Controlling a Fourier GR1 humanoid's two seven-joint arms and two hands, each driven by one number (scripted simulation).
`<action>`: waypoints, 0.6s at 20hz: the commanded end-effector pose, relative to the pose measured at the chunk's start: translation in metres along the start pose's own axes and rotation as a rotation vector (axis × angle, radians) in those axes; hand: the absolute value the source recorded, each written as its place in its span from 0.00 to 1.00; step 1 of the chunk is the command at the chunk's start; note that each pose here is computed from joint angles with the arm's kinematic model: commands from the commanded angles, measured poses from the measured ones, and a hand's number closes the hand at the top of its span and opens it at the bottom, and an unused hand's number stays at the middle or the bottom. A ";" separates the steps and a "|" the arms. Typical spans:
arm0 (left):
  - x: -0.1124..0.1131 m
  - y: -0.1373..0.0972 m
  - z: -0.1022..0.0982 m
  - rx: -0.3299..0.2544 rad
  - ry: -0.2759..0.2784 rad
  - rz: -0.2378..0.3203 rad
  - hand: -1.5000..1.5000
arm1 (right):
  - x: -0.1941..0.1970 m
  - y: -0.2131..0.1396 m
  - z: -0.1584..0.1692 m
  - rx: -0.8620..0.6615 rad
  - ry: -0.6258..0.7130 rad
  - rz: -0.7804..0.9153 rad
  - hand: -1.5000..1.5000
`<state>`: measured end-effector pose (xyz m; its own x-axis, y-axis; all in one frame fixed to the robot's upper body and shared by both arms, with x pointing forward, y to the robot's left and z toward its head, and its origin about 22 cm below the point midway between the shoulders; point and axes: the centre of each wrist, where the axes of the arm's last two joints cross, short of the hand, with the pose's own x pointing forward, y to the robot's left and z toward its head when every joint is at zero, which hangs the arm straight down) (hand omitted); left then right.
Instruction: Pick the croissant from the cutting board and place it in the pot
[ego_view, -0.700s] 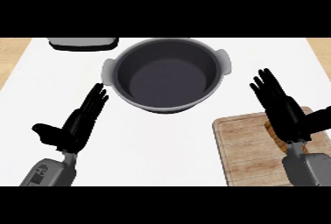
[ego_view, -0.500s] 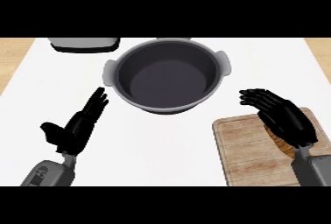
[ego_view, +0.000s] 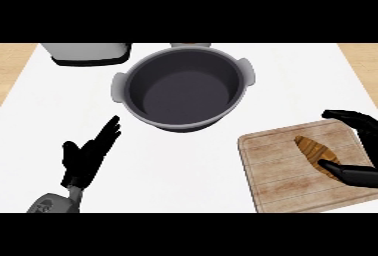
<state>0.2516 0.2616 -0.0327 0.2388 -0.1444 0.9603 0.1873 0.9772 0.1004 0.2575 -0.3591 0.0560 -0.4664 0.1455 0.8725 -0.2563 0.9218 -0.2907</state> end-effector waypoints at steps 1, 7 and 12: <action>0.006 -0.003 -0.002 -0.006 0.029 -0.023 0.50 | 0.008 -0.040 0.042 -0.019 -0.217 -0.027 0.00; -0.005 -0.023 0.003 -0.040 0.048 -0.018 0.50 | 0.054 -0.080 0.047 0.193 0.058 0.133 0.00; 0.018 -0.016 -0.006 -0.039 0.032 -0.023 0.50 | 0.068 -0.075 0.022 0.257 0.231 0.135 0.00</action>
<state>0.2577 0.2477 -0.0259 0.2635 -0.1709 0.9494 0.2255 0.9678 0.1116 0.2239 -0.4337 0.1145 -0.3953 0.3193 0.8612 -0.3579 0.8100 -0.4646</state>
